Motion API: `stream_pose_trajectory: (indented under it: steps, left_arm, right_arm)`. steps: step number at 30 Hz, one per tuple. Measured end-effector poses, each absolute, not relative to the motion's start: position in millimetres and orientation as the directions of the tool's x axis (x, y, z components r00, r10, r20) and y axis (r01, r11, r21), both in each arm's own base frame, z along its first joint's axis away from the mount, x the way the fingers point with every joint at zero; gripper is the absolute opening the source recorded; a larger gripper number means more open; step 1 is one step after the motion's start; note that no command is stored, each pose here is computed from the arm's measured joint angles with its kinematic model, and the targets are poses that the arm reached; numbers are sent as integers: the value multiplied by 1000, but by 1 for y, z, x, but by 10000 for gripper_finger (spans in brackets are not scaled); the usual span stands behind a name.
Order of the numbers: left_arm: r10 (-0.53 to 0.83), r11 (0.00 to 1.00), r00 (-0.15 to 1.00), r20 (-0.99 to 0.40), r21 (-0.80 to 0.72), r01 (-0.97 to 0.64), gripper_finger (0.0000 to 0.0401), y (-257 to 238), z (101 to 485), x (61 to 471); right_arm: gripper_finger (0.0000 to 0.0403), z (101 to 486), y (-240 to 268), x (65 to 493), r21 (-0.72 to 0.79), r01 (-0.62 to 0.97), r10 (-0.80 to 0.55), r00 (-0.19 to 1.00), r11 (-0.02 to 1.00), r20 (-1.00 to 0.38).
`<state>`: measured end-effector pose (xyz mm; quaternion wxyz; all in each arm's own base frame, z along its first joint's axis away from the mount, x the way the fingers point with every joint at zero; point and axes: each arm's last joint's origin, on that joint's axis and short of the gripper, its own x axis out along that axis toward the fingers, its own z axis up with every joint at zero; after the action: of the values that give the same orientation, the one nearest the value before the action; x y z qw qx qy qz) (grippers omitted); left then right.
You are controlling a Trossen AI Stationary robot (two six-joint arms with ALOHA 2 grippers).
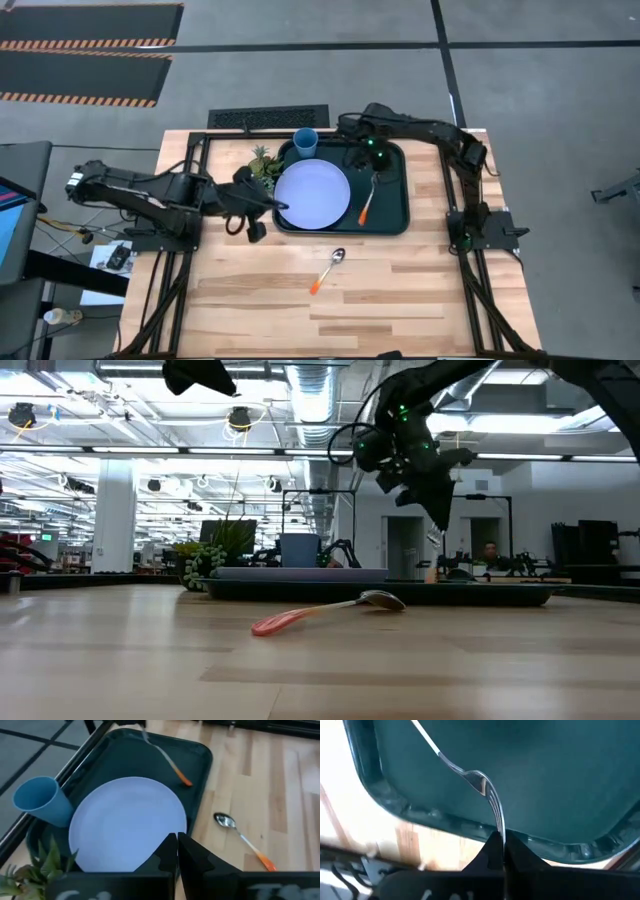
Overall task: Pick and place plate/cup/fork/spoon on tray
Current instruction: Put the orange fork on the black tray
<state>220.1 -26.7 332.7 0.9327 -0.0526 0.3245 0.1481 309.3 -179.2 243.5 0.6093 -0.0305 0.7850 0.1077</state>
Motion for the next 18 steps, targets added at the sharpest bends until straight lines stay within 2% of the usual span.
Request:
stream_pose_trajectory:
  steps: [8,18]
  left_arm:
    - [290,937,732,-616,26,-349,0,-12,333,222]
    - [302,935,729,-615,42,-352,0,-9,333,222]
  right_arm:
    - [1,229,-188,295,167,-227,85,-332,959,-939]
    - [4,213,-188,305,149,-329,35,-327,933,-944]
